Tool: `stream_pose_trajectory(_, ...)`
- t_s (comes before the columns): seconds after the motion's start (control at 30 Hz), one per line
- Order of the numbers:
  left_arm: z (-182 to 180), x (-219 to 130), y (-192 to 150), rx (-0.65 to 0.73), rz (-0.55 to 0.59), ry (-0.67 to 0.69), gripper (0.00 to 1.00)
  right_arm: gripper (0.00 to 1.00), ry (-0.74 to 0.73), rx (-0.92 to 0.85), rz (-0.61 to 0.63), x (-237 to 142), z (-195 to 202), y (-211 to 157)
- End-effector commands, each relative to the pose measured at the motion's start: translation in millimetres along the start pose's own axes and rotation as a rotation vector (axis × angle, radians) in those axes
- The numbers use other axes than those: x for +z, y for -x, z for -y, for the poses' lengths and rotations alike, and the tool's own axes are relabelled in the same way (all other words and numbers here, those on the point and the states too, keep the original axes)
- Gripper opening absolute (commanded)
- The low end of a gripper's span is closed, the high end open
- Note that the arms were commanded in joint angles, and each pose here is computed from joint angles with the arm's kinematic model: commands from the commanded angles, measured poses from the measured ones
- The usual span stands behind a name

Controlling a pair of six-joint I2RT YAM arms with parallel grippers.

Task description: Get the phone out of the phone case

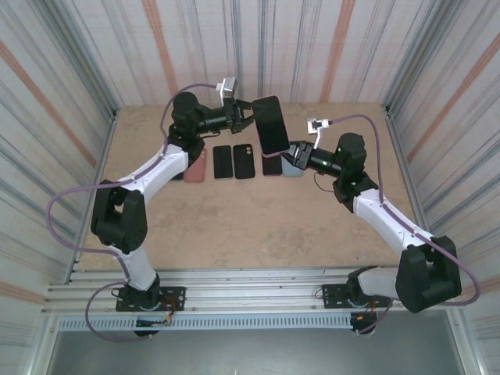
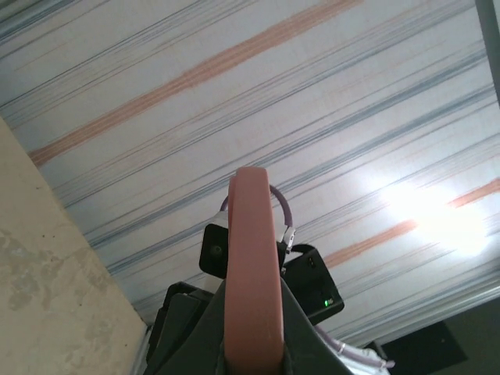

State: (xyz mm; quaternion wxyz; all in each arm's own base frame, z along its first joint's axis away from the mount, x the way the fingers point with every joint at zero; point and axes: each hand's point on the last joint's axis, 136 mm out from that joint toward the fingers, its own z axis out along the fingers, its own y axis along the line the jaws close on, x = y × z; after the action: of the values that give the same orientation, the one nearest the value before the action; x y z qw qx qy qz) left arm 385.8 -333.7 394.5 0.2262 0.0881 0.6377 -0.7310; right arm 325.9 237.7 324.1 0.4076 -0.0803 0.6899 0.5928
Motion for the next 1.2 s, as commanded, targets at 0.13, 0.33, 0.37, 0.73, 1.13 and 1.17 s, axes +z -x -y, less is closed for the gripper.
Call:
stream_pose_trajectory(0.13, 11.0, 5.6, 3.1, -0.039, 0.070, -0.046, 0.00, 0.27, 0.116, 0.036, 0.069, -0.6, -40.6, 13.8)
stream_pose_trajectory(0.33, 4.8, 6.9, 4.0, -0.058, 0.072, -0.061, 0.00, 0.19, 0.108, 0.066, 0.109, -3.0, -37.6, 18.2)
stream_pose_trajectory(0.37, 4.4, 7.7, 3.8, -0.057, 0.071, -0.067, 0.00, 0.19, 0.105, 0.071, 0.114, -3.2, -36.2, 18.1)
stream_pose_trajectory(0.73, -7.6, 5.4, 11.5, -0.094, 0.138, -0.068, 0.00, 0.21, 0.109, 0.123, 0.210, -9.8, -29.5, 26.3)
stream_pose_trajectory(1.13, -14.6, 6.8, 16.6, -0.110, 0.147, -0.074, 0.00, 0.18, 0.141, 0.188, 0.253, -14.0, -29.0, 35.3)
stream_pose_trajectory(1.17, -17.1, 6.2, 16.6, -0.116, 0.150, -0.071, 0.00, 0.16, 0.148, 0.193, 0.255, -13.7, -28.9, 36.4)
